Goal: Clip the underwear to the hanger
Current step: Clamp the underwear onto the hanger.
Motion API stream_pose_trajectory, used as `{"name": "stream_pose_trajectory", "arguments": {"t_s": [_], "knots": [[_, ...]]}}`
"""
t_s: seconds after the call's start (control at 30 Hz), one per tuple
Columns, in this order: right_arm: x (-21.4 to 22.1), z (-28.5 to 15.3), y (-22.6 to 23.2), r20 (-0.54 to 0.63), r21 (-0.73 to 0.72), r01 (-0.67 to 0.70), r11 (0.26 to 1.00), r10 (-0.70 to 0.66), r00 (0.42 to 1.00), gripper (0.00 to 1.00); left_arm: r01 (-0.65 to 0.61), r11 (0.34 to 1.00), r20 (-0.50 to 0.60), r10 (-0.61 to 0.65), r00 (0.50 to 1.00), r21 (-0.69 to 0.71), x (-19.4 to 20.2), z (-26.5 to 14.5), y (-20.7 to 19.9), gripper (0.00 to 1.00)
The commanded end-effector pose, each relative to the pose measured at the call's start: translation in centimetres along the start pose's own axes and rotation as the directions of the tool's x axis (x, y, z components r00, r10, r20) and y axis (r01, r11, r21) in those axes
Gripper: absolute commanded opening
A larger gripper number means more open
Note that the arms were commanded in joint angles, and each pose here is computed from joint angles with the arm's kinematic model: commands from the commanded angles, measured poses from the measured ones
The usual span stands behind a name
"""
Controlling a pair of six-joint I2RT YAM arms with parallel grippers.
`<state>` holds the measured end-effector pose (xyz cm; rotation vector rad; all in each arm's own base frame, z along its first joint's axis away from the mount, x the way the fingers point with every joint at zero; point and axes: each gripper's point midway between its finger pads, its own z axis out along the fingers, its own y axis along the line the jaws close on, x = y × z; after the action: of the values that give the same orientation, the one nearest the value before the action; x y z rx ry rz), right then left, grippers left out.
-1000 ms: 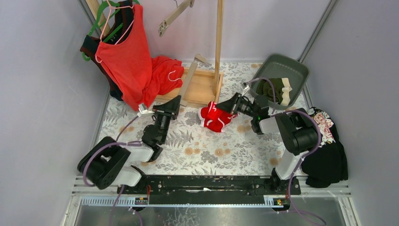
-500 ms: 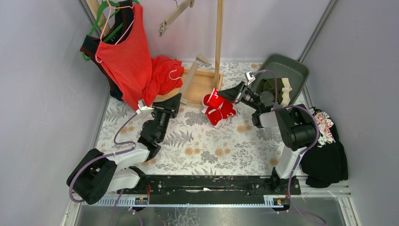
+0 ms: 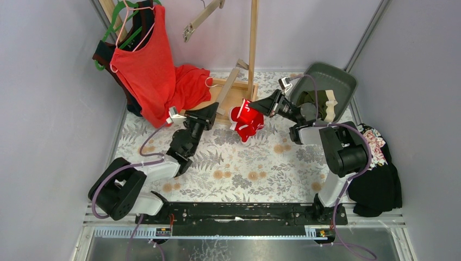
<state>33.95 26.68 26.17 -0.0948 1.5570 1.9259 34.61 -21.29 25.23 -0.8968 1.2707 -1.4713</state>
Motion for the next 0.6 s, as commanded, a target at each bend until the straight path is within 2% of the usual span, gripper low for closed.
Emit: {"name": "stream_pose_trajectory", "arguments": {"t_s": [0.0,0.3,0.57], "knots": [[0.7,0.7,3.7,-0.055,-0.122,0.087,0.989,-0.094,0.994,0.0,0.03,0.993,-0.029,-0.027,0.999,0.111,0.4,0.7,-3.7,0.0],[2.4,1.2,2.8,-0.087,-0.078,0.054,0.995,-0.061,0.994,0.0,0.05,0.994,-0.096,-0.04,0.995,0.1,1.9,1.1,-3.1,0.0],[2.8,2.0,1.1,-0.093,0.017,0.019,1.0,-0.018,0.995,0.0,0.022,0.994,-0.105,-0.011,0.994,0.105,2.2,1.2,-2.6,0.0]]}}
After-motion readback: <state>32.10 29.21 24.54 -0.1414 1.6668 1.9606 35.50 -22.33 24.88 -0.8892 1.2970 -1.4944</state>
